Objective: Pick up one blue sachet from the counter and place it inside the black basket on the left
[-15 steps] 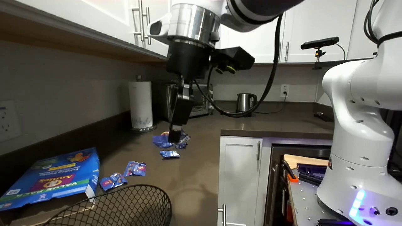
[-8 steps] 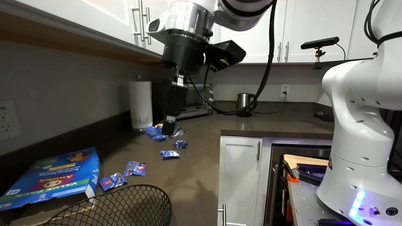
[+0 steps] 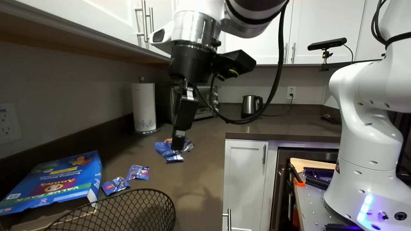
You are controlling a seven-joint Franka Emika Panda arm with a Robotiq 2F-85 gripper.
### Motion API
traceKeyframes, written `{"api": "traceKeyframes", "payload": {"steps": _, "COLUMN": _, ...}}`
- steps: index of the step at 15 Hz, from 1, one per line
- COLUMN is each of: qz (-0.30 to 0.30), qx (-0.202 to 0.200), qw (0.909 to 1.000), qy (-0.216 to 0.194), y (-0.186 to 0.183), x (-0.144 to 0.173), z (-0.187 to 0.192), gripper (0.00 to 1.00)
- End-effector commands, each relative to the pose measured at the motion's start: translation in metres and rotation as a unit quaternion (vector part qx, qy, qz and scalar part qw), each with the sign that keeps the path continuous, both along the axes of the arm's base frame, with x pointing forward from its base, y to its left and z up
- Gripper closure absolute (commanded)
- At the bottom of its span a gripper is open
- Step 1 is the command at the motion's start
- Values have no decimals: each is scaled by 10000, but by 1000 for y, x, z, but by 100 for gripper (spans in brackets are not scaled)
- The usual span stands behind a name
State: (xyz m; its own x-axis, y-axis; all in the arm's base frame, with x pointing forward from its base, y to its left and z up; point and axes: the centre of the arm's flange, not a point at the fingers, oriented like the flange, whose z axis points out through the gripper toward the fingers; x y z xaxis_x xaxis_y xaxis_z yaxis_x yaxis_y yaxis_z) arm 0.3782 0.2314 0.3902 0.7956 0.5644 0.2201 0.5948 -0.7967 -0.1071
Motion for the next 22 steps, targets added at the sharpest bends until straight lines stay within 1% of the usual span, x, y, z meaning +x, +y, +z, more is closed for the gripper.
{"api": "traceKeyframes", "payload": {"steps": 1, "qz": 126, "qx": 29, "qw": 9999, "qy": -22, "y": 13, "x": -5, "z": -17, "gripper": 94}}
{"api": "traceKeyframes", "payload": {"steps": 5, "qz": 244, "qx": -15, "qw": 9997, "qy": -44, "y": 29, "x": -7, "z": -32, "gripper": 93}}
{"api": "traceKeyframes", "payload": {"steps": 10, "qz": 288, "qx": 55, "qw": 9995, "qy": -151, "y": 46, "x": -6, "z": -46, "gripper": 92}}
{"api": "traceKeyframes", "payload": {"steps": 11, "qz": 296, "qx": 67, "qw": 9994, "qy": -170, "y": 50, "x": -7, "z": -48, "gripper": 90}}
{"api": "traceKeyframes", "payload": {"steps": 12, "qz": 316, "qx": 55, "qw": 9993, "qy": -182, "y": 54, "x": -10, "z": -52, "gripper": 86}}
{"api": "traceKeyframes", "payload": {"steps": 13, "qz": 332, "qx": 51, "qw": 9992, "qy": -202, "y": 59, "x": -13, "z": -55, "gripper": 59}}
{"api": "traceKeyframes", "payload": {"steps": 14, "qz": 369, "qx": 51, "qw": 9991, "qy": -216, "y": 63, "x": -15, "z": -57, "gripper": 58}}
{"api": "traceKeyframes", "payload": {"steps": 15, "qz": 395, "qx": 55, "qw": 9989, "qy": -228, "y": 68, "x": -19, "z": -59, "gripper": 53}}
{"api": "traceKeyframes", "payload": {"steps": 19, "qz": 427, "qx": 31, "qw": 9986, "qy": -305, "y": 90, "x": -34, "z": -68, "gripper": 28}}
{"api": "traceKeyframes", "payload": {"steps": 22, "qz": 436, "qx": -2, "qw": 9981, "qy": -440, "y": 102, "x": -45, "z": -71, "gripper": 8}}
